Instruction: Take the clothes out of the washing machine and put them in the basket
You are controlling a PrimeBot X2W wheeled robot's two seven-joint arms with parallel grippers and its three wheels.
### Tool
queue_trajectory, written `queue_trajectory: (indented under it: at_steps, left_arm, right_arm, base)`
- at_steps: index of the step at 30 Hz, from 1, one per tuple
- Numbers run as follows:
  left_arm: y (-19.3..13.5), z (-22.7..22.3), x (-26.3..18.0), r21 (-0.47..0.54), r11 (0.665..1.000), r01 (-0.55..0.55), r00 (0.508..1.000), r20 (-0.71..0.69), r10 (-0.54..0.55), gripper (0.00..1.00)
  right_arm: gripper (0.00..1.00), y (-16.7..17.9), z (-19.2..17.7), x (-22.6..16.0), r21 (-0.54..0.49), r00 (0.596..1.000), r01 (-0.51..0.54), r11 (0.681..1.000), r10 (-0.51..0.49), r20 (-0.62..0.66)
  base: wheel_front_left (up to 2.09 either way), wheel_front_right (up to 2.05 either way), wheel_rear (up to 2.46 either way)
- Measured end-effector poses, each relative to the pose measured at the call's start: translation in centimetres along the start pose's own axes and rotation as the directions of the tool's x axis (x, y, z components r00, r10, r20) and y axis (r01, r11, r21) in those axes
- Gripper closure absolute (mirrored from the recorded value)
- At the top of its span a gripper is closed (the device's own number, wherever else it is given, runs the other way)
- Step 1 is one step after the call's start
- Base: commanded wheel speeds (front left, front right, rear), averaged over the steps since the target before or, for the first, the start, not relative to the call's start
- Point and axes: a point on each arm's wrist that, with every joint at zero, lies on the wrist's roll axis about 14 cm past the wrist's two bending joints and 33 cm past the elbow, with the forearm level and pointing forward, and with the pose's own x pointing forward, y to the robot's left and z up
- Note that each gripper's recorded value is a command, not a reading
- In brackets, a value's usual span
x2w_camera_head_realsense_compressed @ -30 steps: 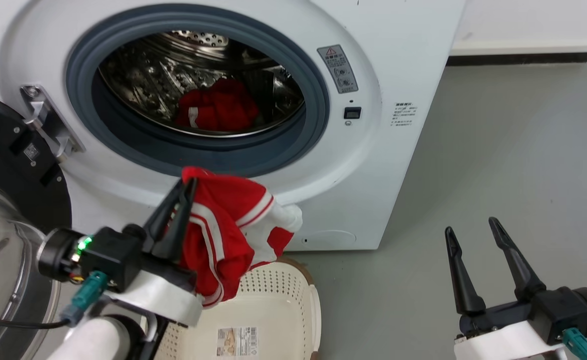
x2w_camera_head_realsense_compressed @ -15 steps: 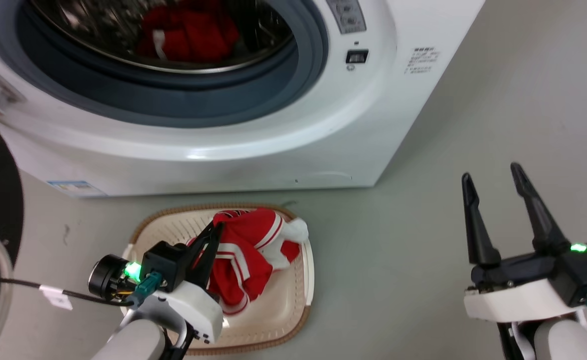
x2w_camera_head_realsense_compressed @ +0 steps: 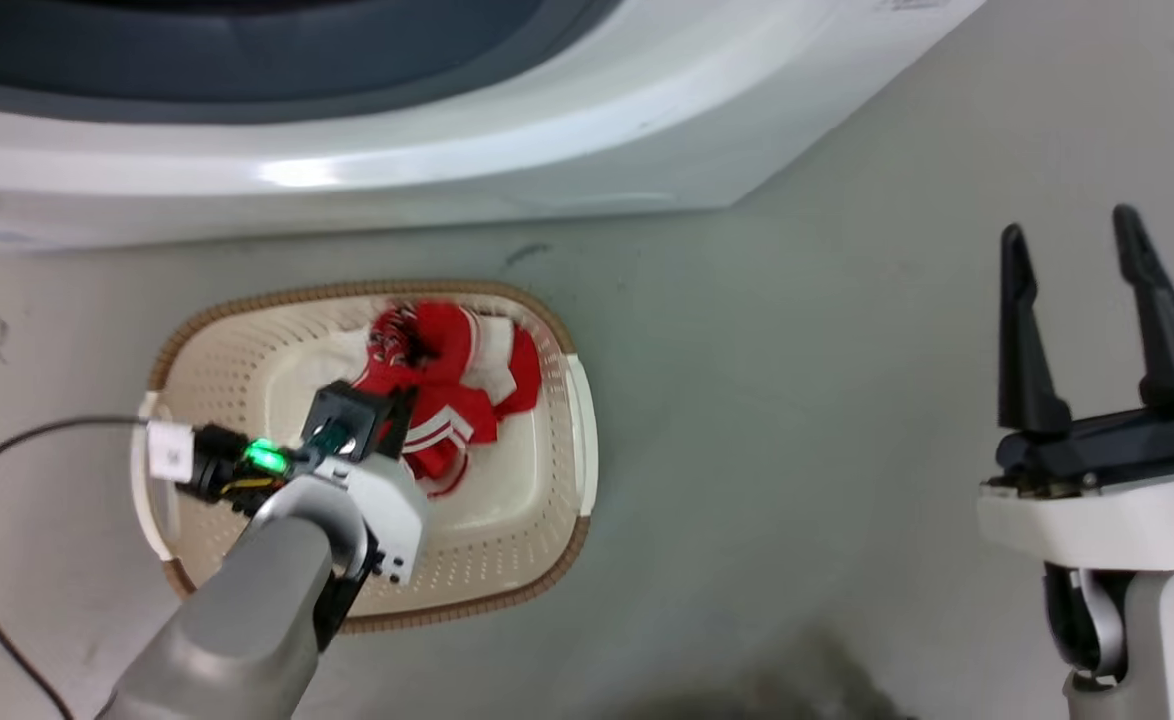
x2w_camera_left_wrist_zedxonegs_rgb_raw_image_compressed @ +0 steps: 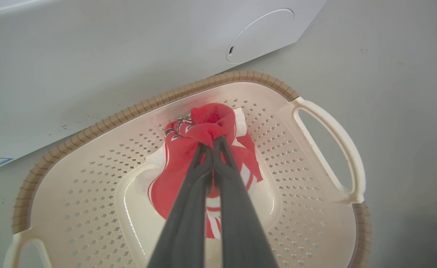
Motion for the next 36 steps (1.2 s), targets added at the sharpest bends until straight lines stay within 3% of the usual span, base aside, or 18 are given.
queue_trajectory:
  at_steps: [11, 20, 21, 22, 28, 36]
  left_arm:
    - [0.4, -9.6, 3.9, 0.035, 0.997, 0.071, 0.938, -0.343, -0.055, 1.00]
    - [0.3, -13.1, 3.7, 0.032, 0.995, 0.091, 0.888, -0.455, -0.067, 1.00]
    - [0.1, -13.1, 3.7, 0.026, 0.995, 0.094, 0.887, -0.456, -0.072, 0.71]
    - [0.0, -13.0, 3.7, 0.025, 0.995, 0.094, 0.886, -0.458, -0.073, 0.00]
    - [-0.6, -11.0, 3.2, 0.031, 0.996, 0.089, 0.915, -0.398, -0.070, 0.00]
    - [-0.6, -6.5, 1.3, 0.004, 1.000, 0.001, 0.970, -0.244, 0.000, 0.00]
  right_arm:
    - [0.00, -0.8, -5.6, 1.9, -0.009, 0.995, 0.016, 1.000, -0.017, -0.094]
    - [0.00, -0.9, -7.4, 2.6, -0.009, 0.993, 0.017, 1.000, -0.018, -0.118]
    - [0.00, -0.9, -7.2, 2.7, -0.008, 0.993, 0.017, 1.000, -0.018, -0.113]
    - [0.00, -0.8, -7.1, 2.7, -0.008, 0.994, 0.016, 1.000, -0.017, -0.108]
    - [0.00, -0.5, -5.7, 2.6, 0.006, 0.996, 0.011, 1.000, -0.010, -0.084]
    - [0.00, 0.3, -2.4, 1.5, 0.026, 0.999, -0.006, 1.000, 0.007, -0.035]
  base:
    - [0.00, 0.00, 0.00]
    - [0.00, 0.00, 0.00]
    - [0.00, 0.00, 0.00]
    - [0.00, 0.00, 0.00]
    - [0.00, 0.00, 0.00]
    - [0.00, 0.00, 0.00]
